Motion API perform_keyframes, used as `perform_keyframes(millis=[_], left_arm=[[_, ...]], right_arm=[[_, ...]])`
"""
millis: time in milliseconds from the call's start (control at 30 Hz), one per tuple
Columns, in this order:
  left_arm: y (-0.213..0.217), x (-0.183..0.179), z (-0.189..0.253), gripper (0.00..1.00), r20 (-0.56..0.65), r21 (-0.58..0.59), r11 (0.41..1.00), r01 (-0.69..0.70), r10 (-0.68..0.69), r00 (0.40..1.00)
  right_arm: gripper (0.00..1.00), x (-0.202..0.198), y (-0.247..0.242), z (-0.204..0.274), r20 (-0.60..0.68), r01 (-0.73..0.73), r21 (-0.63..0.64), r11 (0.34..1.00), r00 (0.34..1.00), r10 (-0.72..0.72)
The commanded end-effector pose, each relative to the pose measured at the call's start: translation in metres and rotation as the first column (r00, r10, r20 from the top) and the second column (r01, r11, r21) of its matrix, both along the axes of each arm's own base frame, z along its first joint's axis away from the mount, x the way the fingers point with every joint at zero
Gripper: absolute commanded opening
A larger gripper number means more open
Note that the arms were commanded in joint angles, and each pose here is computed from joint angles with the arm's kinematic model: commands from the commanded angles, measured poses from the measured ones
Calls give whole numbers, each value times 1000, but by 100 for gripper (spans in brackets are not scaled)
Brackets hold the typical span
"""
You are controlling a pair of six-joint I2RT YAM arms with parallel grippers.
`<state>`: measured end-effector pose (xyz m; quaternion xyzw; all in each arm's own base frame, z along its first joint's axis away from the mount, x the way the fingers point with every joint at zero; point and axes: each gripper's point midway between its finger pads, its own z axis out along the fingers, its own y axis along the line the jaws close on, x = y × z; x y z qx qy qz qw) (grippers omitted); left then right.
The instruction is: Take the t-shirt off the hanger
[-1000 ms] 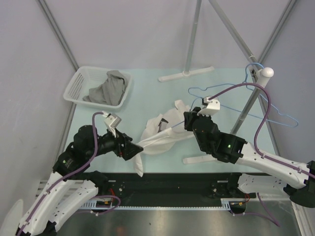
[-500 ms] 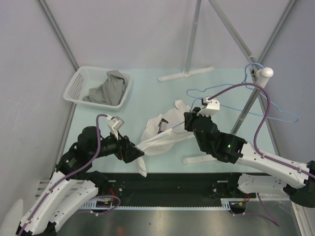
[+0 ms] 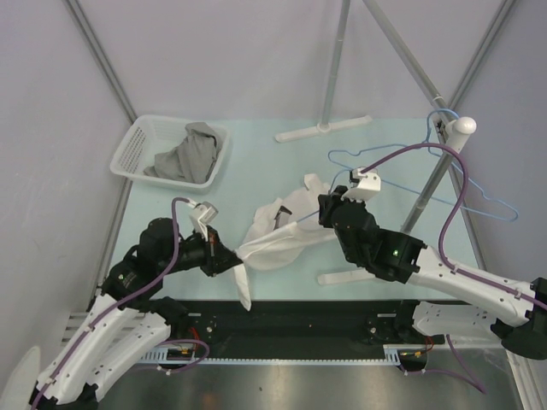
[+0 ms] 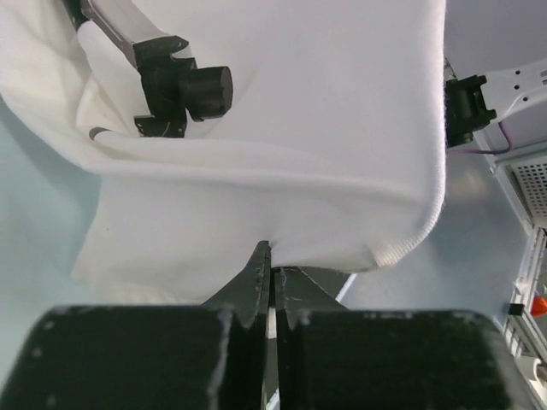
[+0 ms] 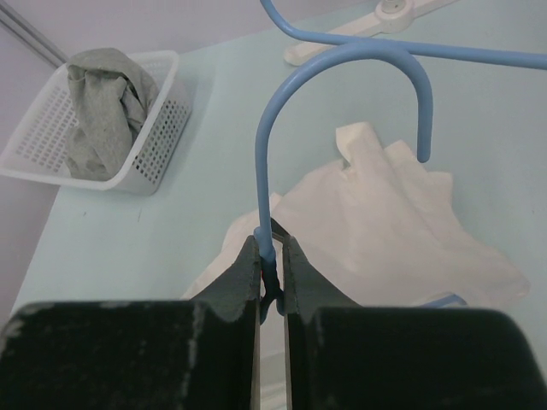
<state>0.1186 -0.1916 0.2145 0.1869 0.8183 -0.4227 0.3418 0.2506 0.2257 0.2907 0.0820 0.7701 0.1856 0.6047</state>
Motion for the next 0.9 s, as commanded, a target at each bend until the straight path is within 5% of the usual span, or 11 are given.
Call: perform_keyframes(millis=[0, 300, 867], left_arm=[[13, 16, 22, 0, 101, -1, 993, -117, 117, 988], [74, 37, 104, 0, 291, -222, 855, -468, 516, 805], [146, 26, 114, 0, 299, -286, 657, -698, 753, 586]], right_arm=[[0, 5, 0, 23, 25, 58, 138, 989, 998, -62], [0, 7, -16, 8, -22, 175, 188, 967, 985, -174], [0, 2, -25, 1, -73, 239, 265, 934, 971, -228]])
